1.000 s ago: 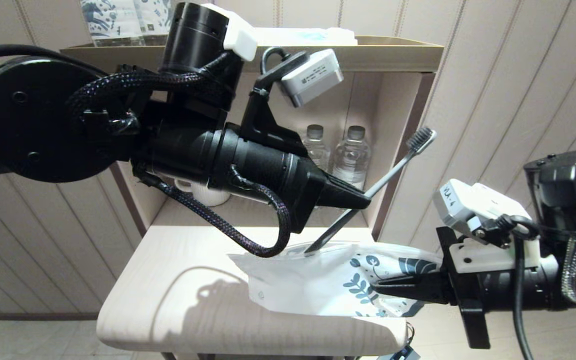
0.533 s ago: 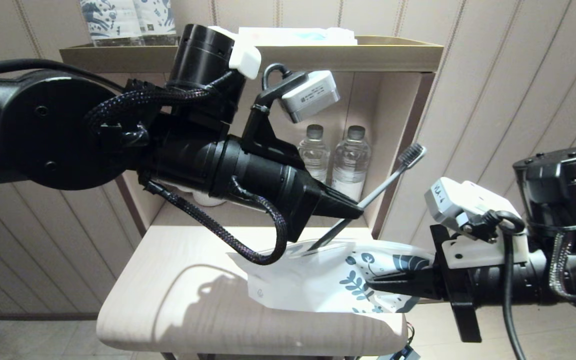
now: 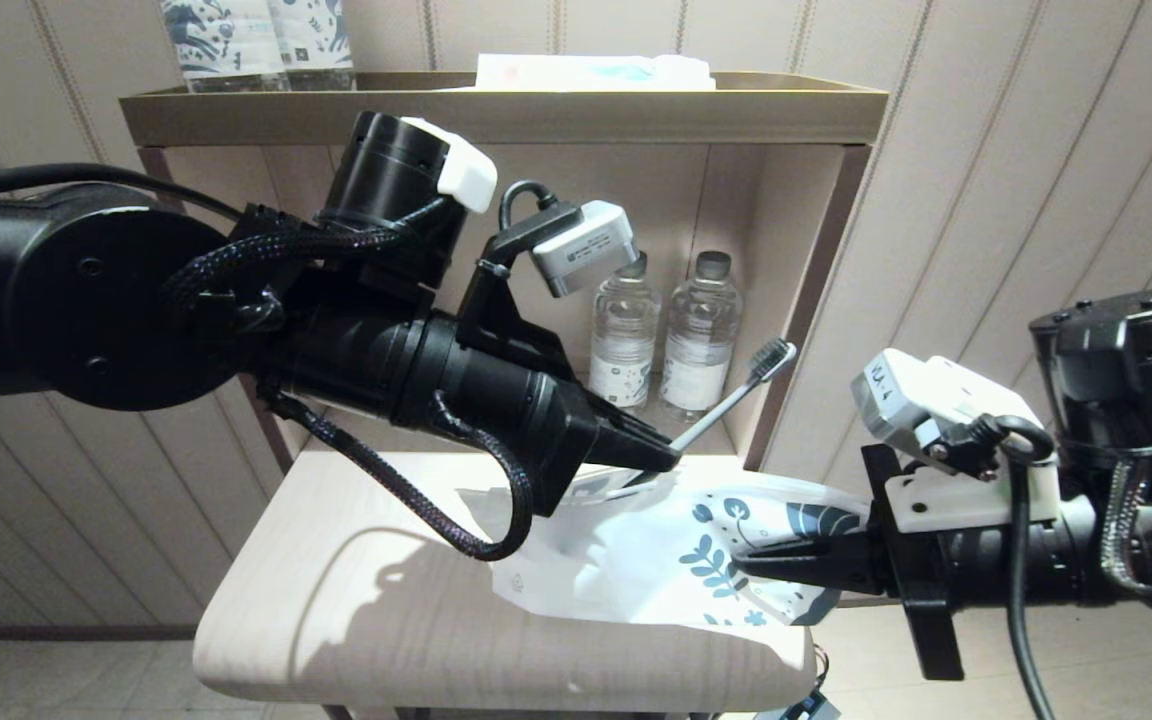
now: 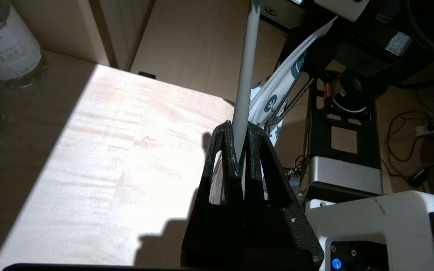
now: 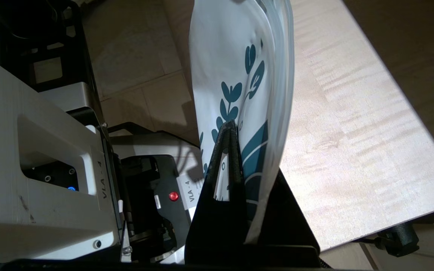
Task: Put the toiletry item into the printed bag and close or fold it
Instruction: Place the toothbrush in the storage bag
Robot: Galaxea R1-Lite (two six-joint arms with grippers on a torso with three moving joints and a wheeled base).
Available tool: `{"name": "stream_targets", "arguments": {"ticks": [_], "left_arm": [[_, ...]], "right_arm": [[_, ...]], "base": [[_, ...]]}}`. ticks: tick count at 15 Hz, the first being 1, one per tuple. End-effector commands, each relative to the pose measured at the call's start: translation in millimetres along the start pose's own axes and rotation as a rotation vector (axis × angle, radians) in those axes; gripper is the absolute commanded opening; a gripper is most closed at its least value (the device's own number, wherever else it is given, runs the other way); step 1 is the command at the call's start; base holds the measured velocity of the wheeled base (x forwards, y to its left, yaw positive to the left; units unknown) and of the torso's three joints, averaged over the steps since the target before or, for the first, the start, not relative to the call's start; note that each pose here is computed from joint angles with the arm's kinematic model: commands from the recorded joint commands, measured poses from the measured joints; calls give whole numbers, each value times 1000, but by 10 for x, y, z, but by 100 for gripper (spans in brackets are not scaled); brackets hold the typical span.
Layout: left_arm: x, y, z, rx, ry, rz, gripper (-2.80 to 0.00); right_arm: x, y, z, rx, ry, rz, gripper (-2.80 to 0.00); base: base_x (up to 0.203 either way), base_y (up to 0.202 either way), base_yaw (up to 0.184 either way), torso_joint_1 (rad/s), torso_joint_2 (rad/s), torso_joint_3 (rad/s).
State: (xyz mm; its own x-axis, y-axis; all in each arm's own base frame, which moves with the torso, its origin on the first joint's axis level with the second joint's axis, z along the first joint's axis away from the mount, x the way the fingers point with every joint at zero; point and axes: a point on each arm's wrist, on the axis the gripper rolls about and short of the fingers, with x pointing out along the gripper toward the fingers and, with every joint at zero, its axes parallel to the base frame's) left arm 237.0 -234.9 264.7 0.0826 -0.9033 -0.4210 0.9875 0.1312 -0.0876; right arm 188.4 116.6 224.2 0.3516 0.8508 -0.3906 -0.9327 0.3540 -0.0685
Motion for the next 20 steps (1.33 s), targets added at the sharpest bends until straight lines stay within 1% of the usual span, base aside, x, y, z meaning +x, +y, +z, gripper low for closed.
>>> {"name": "stream_targets", "arguments": {"ticks": [1,3,5,8,12,14,16,20], "left_arm": [[-40,-6,-51,-1,10,2,-280],[-55,10,-109,11,22,5,-280],[-53,1,-149,7,33,4,-280],[-122,4,-174,30,34,13,-280],[-170,-23,-200,31,38,20,-280],[-194,-24,-218,52,43,22,-280],[-195,-36,-261,49,54,20,-280],[-201,-49,-265,51,55,20,-280]], "right_arm": [[3,0,0,-2,-1,4,-280],[3,-1,4,-3,-3,3,-280],[2,-2,7,-4,-3,3,-280],[1,-1,6,-4,-3,3,-280],[0,-4,18,-7,-7,2,-280],[-5,-4,25,-9,-9,1,-280],[-10,-2,31,-10,-11,0,-280],[-12,-11,44,-12,-14,-3,-280]], "base": [[0,0,0,0,0,0],[0,0,0,0,0,0],[0,0,0,0,0,0],[0,0,0,0,0,0],[0,0,0,0,0,0],[0,0,0,0,0,0],[0,0,0,0,0,0],[0,0,0,0,0,0]]}}
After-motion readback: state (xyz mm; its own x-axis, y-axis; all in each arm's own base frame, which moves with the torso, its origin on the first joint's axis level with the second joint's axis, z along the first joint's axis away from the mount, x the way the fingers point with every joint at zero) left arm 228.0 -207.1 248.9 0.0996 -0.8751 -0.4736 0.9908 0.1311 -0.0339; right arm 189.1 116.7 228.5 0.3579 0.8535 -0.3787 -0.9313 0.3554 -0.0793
